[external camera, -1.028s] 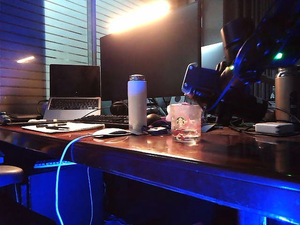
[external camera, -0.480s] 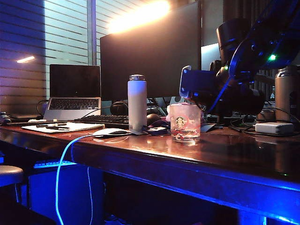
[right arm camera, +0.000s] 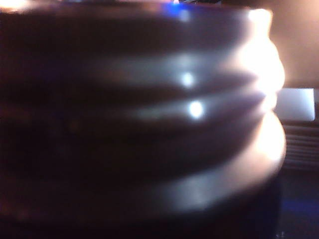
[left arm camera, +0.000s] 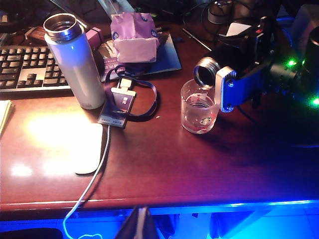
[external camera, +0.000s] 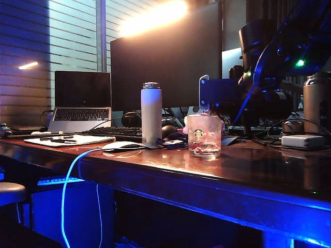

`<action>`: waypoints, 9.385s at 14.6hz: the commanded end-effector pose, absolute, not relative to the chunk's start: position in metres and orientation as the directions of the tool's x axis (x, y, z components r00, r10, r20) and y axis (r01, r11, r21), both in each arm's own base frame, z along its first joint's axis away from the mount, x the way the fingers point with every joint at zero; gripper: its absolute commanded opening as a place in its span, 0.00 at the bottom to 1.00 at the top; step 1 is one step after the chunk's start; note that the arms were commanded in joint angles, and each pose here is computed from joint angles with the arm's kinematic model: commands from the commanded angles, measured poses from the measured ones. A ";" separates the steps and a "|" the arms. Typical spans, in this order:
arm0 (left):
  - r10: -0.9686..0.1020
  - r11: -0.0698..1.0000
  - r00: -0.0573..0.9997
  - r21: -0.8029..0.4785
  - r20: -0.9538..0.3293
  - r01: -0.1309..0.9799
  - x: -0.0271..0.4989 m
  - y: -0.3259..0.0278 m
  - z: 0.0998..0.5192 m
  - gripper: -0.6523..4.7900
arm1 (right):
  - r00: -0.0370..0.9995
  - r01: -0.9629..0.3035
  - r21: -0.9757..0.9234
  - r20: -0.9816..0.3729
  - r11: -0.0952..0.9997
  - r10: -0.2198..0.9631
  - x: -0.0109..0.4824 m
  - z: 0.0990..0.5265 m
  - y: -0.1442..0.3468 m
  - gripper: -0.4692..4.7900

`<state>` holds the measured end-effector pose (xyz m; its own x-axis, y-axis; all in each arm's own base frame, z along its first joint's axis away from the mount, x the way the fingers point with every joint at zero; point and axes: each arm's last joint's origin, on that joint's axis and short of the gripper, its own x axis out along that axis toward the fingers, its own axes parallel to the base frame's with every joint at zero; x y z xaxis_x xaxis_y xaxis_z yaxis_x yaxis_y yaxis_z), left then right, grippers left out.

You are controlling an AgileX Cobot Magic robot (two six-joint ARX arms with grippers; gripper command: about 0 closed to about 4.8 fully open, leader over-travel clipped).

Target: Pick up the black thermos, pour a little water from inside into the glass cup, then place the black thermos back on the table.

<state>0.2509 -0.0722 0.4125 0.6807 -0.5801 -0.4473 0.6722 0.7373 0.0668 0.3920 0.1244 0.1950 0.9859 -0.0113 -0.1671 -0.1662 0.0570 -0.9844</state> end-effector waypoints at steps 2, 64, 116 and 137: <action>-0.586 0.735 0.685 0.073 -0.433 0.674 0.250 -0.072 0.415 0.12 | 0.989 -0.150 -0.988 -0.151 0.017 -0.013 0.392 0.199 0.125 0.13; -0.585 0.735 0.685 0.073 -0.433 0.674 0.251 -0.072 0.415 0.12 | 0.996 -0.060 0.017 0.063 0.998 0.058 0.322 0.226 0.044 0.11; -0.586 0.735 0.685 0.073 -0.433 0.674 0.251 -0.072 0.415 0.12 | 0.970 0.050 -0.056 -0.236 0.997 -0.062 0.100 0.144 0.002 0.09; -0.329 0.904 0.895 0.173 -0.301 0.391 0.240 -0.042 0.416 0.11 | 0.985 0.073 -0.046 -0.154 0.996 -0.079 0.096 0.150 0.000 0.09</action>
<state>0.2432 -0.0480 0.4141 0.8675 -0.3224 -0.3788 0.4090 0.8956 0.1746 0.0959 -0.0005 0.1504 0.9835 -0.0811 -0.1614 0.0734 0.9959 -0.0535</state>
